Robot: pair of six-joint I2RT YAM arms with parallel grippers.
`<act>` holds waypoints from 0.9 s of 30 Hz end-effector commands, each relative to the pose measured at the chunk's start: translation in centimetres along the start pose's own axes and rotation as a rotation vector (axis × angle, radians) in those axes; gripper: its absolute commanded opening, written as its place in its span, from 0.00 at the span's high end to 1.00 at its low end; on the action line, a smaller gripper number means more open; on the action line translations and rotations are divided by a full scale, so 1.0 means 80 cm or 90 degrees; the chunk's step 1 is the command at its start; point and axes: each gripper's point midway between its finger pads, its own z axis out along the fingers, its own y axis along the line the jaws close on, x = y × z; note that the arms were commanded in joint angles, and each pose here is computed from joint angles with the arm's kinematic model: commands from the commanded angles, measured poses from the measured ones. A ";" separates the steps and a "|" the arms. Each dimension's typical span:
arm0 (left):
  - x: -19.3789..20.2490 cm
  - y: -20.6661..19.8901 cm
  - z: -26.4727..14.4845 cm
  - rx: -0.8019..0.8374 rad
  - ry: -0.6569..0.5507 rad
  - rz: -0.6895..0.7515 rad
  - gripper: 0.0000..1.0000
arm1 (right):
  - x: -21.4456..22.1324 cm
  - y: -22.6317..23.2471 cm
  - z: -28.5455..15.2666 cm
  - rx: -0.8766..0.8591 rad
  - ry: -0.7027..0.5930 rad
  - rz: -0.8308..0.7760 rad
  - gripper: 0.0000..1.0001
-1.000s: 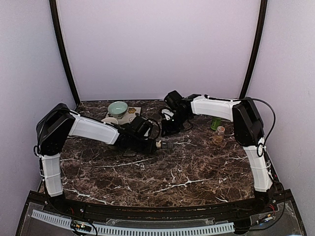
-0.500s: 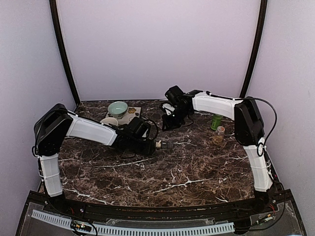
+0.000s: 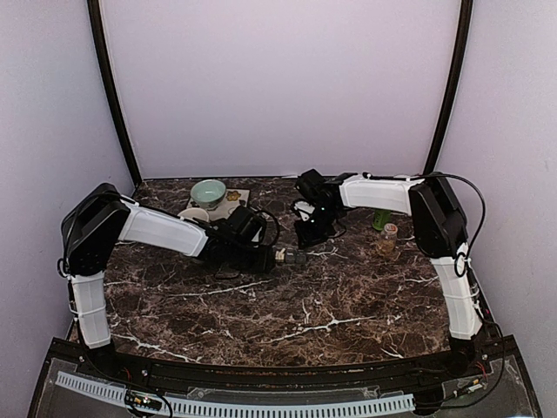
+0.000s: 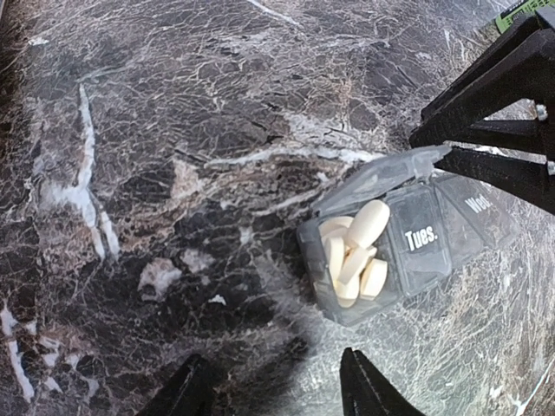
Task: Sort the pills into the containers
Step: Pick up the pill container from the center of the board.
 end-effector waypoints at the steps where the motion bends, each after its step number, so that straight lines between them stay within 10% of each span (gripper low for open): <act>1: 0.026 0.013 0.013 -0.019 0.054 -0.009 0.46 | -0.001 -0.003 -0.008 0.002 -0.012 0.000 0.77; 27: 0.027 0.039 0.011 -0.078 0.046 -0.026 0.46 | 0.017 0.036 -0.032 -0.055 -0.022 0.016 0.77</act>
